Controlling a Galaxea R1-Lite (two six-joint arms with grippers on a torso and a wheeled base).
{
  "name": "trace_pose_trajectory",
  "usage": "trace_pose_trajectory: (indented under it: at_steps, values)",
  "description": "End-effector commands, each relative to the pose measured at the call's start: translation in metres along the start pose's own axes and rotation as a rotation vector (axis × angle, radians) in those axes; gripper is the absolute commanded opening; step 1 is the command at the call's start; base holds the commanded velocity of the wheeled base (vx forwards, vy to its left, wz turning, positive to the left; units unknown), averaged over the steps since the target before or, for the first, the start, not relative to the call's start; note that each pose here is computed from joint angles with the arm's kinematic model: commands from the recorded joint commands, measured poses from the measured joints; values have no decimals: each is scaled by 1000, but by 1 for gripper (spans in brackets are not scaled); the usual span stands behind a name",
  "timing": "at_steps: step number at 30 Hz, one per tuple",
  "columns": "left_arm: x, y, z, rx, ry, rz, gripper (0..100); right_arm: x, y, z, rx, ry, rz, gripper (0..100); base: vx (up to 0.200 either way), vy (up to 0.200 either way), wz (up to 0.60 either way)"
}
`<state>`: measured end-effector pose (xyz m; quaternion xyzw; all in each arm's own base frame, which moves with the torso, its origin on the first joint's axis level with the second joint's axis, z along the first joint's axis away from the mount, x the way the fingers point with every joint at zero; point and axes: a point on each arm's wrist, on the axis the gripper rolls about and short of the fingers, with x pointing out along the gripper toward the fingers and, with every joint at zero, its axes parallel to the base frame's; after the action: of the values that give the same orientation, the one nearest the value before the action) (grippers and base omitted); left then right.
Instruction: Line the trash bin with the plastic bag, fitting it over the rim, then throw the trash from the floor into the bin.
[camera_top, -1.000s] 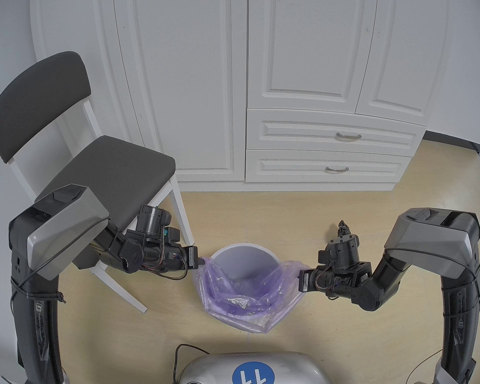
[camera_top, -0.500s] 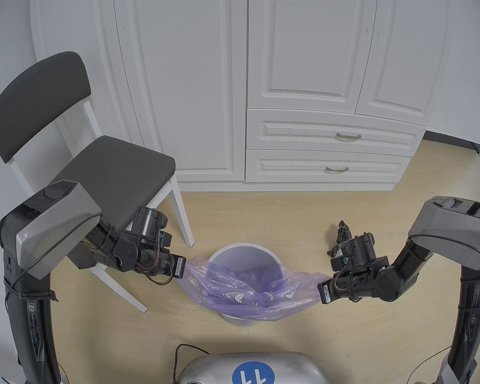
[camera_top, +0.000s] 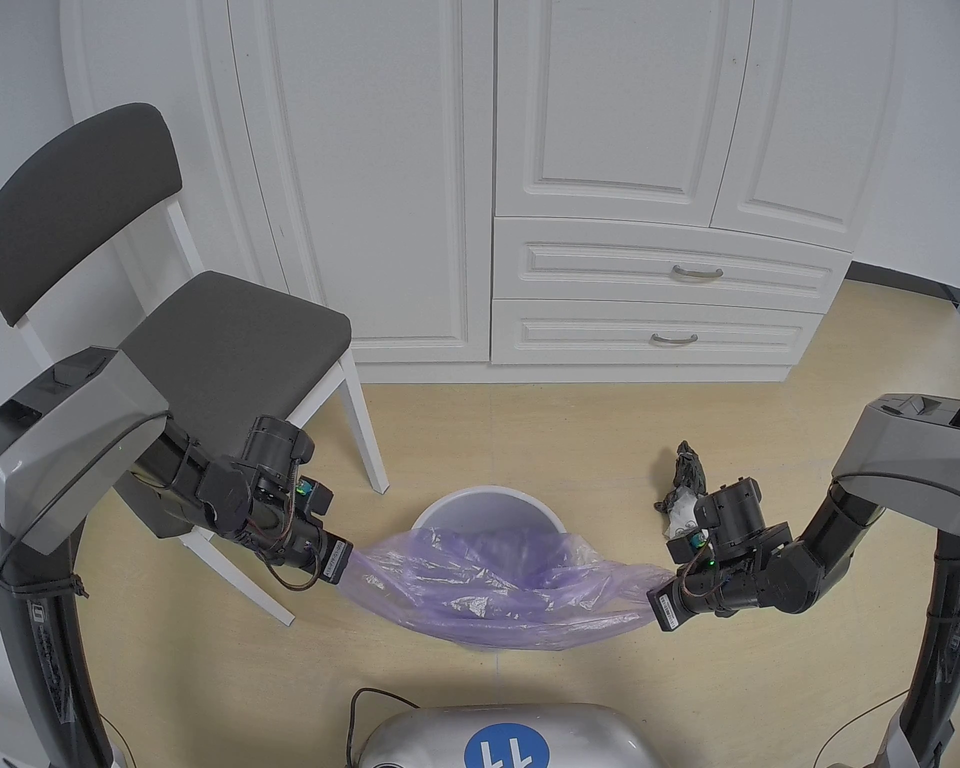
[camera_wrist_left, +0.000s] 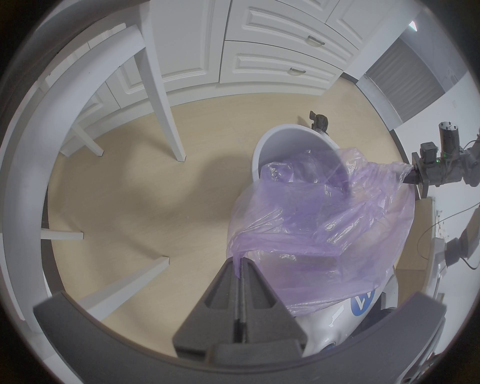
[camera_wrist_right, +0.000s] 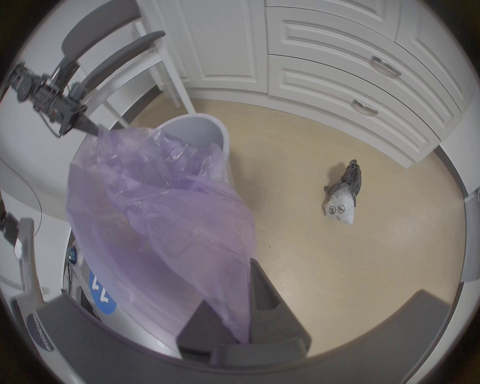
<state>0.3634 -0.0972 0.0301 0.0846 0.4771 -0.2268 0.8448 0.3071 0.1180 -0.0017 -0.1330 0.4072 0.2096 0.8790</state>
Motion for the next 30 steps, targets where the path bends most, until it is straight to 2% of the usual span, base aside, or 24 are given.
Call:
trace_pose_trajectory:
  at_steps: [1,11,20,24,30]
  values:
    - [-2,0,-1,8,-4,-5,0,-3,3,-4,-18,13,10,0,0,0,0]
    - [29,5,-9,-10,57,-15,0,25,12,-22,-35,98,34,0,0,0,0]
    - [-25,7,1,-13,-43,-21,0,-16,4,-2,-34,-9,11,0,0,0,0]
    - [-33,11,2,-17,-44,-19,0,-21,-1,-4,-61,9,2,0,0,0,0]
    - [-37,19,-3,28,34,-33,0,-23,2,-8,-98,85,21,0,0,0,0]
